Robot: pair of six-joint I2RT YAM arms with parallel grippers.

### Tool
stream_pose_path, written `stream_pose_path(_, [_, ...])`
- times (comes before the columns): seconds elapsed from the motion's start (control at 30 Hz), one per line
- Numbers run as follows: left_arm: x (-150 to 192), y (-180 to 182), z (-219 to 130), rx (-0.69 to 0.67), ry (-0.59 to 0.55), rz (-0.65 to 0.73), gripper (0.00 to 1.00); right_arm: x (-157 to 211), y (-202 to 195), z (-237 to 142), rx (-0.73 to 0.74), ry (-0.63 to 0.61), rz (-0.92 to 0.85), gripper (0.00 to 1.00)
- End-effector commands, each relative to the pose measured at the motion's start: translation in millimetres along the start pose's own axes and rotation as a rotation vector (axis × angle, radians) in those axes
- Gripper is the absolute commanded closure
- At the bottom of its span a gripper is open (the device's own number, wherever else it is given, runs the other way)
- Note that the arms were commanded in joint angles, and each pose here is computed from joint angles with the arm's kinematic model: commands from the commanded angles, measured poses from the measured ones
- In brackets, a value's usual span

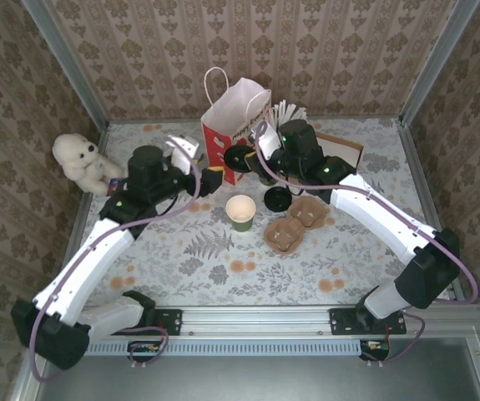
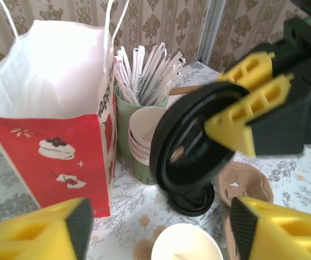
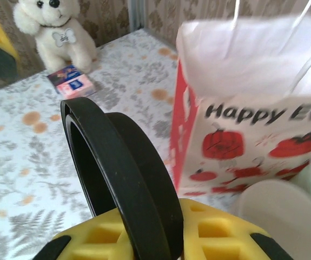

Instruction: Pack the takeout coffee

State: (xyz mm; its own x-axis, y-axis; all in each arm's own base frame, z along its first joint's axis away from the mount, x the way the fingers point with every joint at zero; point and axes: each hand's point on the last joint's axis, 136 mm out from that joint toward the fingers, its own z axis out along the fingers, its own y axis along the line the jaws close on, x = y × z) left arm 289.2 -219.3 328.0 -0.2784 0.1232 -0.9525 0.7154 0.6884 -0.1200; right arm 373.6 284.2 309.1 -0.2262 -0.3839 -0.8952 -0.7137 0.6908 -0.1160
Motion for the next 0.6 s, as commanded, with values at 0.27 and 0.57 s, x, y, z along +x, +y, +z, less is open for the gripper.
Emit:
stream_pose_path(0.27, [-13, 44, -55, -0.107, -0.098, -0.367, 0.0, -54, 18, -26, 0.201, -0.206, -0.868, 1.0])
stream_pose_path(0.57, [-14, 48, -59, -0.06, 0.049, -0.501, 0.0, -72, 68, -33, 0.288, -0.357, -1.454, 1.0])
